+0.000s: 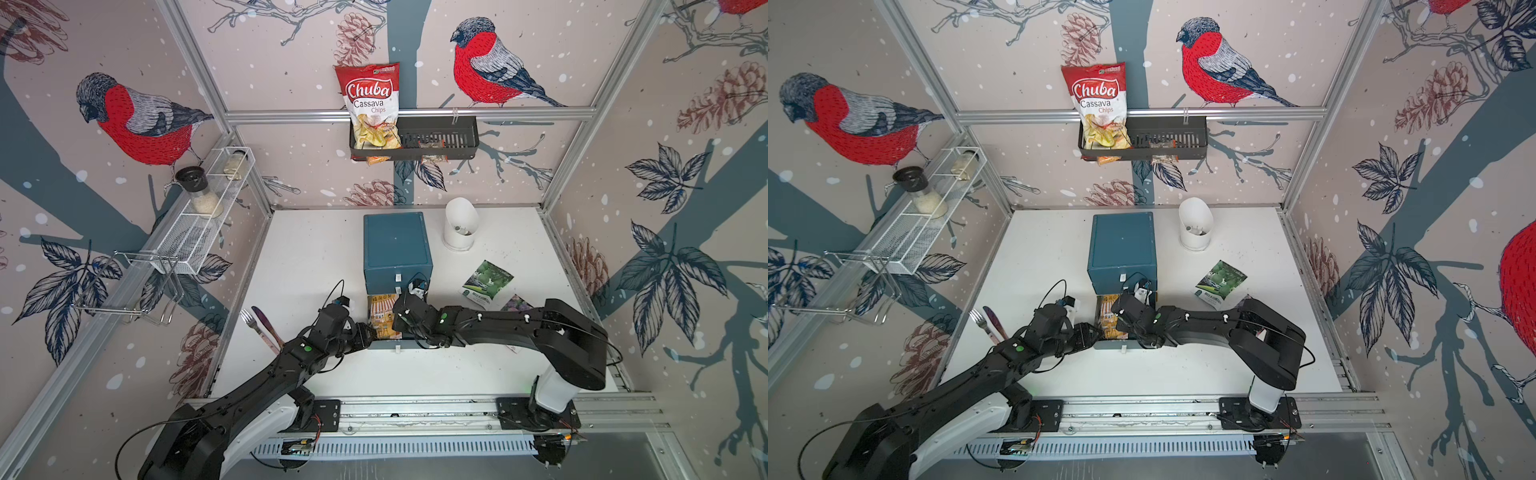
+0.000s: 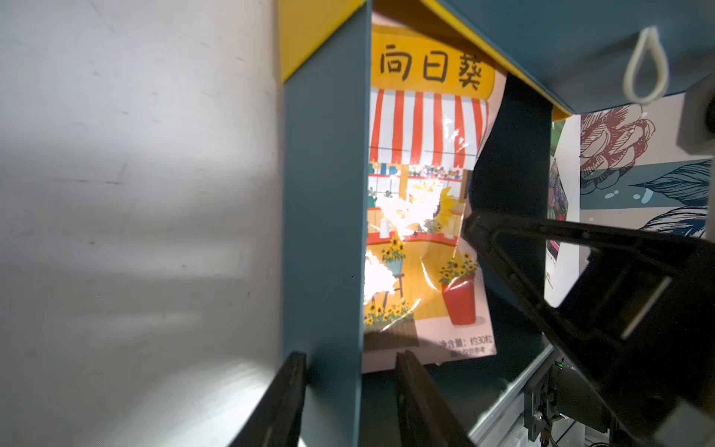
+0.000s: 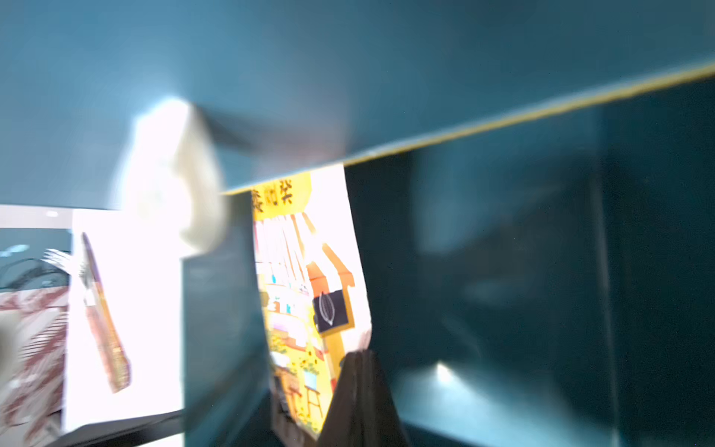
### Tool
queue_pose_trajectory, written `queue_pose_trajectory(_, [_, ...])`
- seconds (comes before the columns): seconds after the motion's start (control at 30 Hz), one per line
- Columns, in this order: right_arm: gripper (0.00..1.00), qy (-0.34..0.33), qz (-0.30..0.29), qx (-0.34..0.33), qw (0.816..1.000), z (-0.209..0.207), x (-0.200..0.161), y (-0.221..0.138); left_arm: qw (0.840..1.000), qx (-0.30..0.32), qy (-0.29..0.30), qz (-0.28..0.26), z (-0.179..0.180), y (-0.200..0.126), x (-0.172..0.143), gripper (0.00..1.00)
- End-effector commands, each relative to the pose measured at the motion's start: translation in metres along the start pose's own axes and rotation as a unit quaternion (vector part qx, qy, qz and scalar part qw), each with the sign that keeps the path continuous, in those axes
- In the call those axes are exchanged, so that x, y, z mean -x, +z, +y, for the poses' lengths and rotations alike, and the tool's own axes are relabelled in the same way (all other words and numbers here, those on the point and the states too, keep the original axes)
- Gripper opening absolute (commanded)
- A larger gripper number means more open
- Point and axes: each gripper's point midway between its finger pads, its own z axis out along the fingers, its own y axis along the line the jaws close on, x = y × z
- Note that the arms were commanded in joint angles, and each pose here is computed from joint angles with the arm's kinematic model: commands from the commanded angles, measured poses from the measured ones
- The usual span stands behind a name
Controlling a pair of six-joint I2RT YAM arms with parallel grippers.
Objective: Take the seed bags out of the drawer
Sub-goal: Pick up the seed packet from the drawer.
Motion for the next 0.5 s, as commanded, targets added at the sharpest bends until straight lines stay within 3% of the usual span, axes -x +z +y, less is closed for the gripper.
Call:
queue_pose_trajectory(0.0, [0.00,0.010,-0.004,0.021,1.000,0.007,0.002,-0.004,1.000,-0.014,0.002,-0.001,-0.006,0.001,-0.001,0.41])
queue_pose_trajectory(0.2, [0.00,0.019,-0.010,0.026,0.999,0.002,0.003,-0.014,1.000,-0.015,0.001,-0.005,-0.007,-0.002,-0.002,0.41])
queue_pose_trajectory(0.47, [0.00,0.032,-0.022,0.034,0.999,0.000,0.009,-0.032,0.999,-0.031,0.005,-0.027,-0.025,-0.014,0.012,0.60])
